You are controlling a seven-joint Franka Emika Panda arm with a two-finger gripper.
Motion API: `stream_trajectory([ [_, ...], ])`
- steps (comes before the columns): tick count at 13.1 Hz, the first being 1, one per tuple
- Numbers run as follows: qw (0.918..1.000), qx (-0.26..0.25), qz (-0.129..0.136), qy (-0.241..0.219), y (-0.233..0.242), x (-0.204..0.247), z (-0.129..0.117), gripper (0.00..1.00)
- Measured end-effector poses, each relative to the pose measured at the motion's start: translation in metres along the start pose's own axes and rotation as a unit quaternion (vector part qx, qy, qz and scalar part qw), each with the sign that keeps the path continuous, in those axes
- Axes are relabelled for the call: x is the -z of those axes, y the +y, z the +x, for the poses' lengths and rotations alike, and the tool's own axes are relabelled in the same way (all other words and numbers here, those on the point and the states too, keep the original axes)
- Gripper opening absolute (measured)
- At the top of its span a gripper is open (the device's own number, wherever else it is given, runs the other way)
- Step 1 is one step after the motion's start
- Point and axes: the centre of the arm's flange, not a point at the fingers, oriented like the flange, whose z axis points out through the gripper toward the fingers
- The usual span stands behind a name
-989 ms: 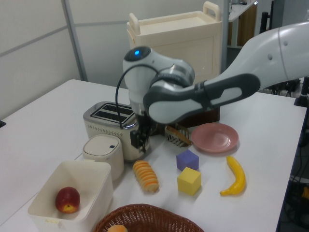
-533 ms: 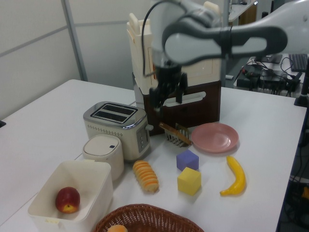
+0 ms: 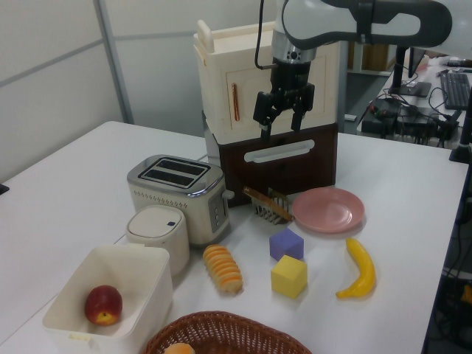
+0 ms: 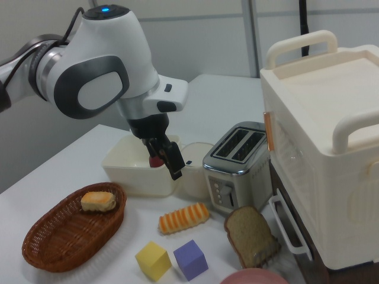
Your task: Put the bread on the table
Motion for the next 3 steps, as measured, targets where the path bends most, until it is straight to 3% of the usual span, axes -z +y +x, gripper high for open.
stream_trajectory([
  [3, 0.9999, 0.01, 0.001, -0.003, -0.0117, -0.003, -0.0014, 1.0],
])
